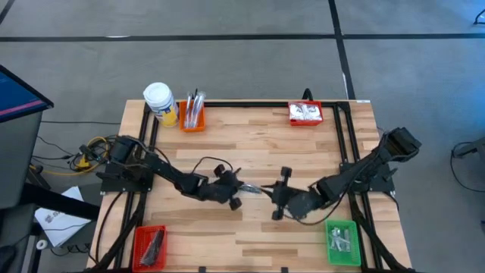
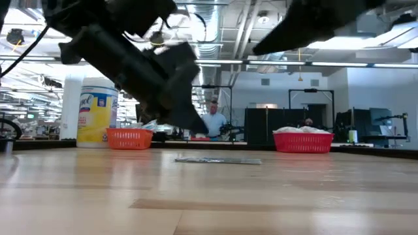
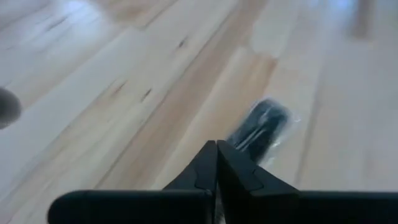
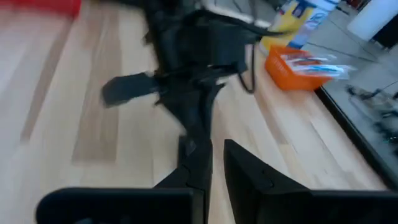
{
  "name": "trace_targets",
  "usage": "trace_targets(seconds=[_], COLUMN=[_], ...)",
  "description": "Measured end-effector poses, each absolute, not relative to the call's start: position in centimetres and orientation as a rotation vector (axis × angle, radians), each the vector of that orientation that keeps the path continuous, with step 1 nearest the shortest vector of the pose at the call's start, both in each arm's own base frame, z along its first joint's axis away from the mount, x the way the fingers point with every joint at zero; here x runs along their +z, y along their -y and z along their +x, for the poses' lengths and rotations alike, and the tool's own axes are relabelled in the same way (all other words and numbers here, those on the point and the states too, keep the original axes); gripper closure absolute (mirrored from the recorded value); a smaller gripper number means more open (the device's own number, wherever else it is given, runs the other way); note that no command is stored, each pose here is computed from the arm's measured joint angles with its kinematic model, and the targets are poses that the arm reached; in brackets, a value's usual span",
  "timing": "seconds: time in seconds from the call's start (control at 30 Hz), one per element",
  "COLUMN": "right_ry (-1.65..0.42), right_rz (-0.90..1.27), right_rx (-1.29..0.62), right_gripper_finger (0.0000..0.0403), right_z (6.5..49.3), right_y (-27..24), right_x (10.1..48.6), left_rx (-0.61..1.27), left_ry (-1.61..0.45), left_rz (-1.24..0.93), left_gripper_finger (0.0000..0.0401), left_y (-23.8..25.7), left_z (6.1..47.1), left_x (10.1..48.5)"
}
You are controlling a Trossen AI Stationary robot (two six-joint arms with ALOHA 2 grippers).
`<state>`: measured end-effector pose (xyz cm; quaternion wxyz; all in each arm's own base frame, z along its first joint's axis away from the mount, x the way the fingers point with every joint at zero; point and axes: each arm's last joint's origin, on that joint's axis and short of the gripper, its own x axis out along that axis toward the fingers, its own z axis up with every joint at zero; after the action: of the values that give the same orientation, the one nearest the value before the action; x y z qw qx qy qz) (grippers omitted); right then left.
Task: Pick & Place Travel size toiletries
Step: Put the comb into the bottom red bin
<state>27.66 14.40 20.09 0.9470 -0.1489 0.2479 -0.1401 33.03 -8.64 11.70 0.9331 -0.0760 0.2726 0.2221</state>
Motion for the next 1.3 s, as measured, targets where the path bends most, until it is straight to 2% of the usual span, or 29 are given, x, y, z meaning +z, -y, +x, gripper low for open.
trace_targets(seconds=[0.1, 0.27, 0.47, 0.67, 0.97, 1.3], right_ry=[-0.404, -0.119, 0.046, -0.027, -0.183, -0.312], right_rz=[-0.218, 0.0, 0.07, 0.066, 0.064, -0.041], right_rx=[-0.24, -0.039, -0.015, -0.01, -0.077, -0.085], right_gripper_finger=[0.0373, 0.0394, 0.0397, 0.0384, 0.0392, 0.0383], right_z=[27.3, 24.7, 21.4, 21.1, 22.6, 26.7], right_y=[-13.6, -11.6, -10.1, -10.4, -9.6, -11.4], right_x=[20.1, 19.3, 18.3, 17.5, 16.0, 12.6], left_rx=[0.369, 0.24, 0.209, 0.218, 0.219, 0.224], left_ry=[-0.469, -0.303, -0.268, -0.269, -0.269, -0.312], left_rz=[-0.186, -0.204, -0.2, -0.202, -0.202, -0.169], left_gripper_finger=[0.04, 0.04, 0.04, 0.0398, 0.0394, 0.0395], left_y=[9.0, 9.7, 9.7, 9.4, 9.4, 9.4], left_z=[32.1, 30.7, 29.7, 29.8, 29.8, 29.7], left_x=[12.3, 13.3, 13.2, 13.2, 13.2, 12.8])
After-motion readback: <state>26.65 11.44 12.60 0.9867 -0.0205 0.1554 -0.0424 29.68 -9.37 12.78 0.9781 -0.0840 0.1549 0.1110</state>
